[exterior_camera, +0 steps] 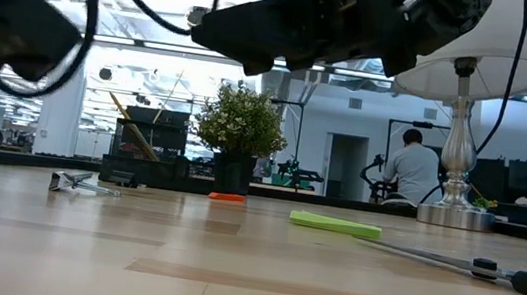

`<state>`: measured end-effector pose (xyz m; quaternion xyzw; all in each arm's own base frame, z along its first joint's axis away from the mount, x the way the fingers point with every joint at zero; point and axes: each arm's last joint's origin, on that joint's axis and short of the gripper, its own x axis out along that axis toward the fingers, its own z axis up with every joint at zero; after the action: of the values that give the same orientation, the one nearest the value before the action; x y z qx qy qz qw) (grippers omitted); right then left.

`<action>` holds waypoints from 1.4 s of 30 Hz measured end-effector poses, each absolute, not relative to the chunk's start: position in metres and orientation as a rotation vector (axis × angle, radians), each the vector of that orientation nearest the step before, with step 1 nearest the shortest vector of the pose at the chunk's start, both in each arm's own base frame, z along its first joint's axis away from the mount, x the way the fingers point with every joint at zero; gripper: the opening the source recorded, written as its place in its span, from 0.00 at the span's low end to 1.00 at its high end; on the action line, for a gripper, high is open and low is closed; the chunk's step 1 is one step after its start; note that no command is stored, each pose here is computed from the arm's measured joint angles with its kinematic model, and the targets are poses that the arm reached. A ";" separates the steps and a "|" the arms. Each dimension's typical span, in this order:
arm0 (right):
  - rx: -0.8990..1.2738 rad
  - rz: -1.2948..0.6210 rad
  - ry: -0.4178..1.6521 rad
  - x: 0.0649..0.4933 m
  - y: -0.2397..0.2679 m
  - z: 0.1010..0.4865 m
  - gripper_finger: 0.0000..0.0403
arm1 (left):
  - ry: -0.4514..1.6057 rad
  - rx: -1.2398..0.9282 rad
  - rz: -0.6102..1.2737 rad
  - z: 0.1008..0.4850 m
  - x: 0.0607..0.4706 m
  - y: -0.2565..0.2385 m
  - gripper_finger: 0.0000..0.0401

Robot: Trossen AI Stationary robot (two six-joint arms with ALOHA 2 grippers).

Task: Pick and place office supplies into organizer
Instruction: Put the purple pen into the black organizer

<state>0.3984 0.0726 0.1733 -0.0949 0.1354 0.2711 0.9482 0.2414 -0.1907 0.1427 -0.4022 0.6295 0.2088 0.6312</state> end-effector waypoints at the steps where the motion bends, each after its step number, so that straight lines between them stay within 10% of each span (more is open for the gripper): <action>1: -0.193 0.552 0.277 0.398 0.073 0.173 0.31 | 1.459 -0.909 0.506 0.139 0.240 -0.190 0.23; 32: -0.221 0.581 0.285 0.396 0.081 0.173 0.31 | 1.324 -0.434 0.381 0.127 0.279 -0.134 0.07; 42: -0.186 0.630 0.211 0.358 0.098 0.254 0.31 | 1.160 -0.240 0.417 0.142 0.306 -0.118 0.07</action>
<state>0.3578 0.0978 0.2539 -0.0913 0.1036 0.3087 0.9411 0.3059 -0.1175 0.1423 -0.1124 0.5428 0.1949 0.8092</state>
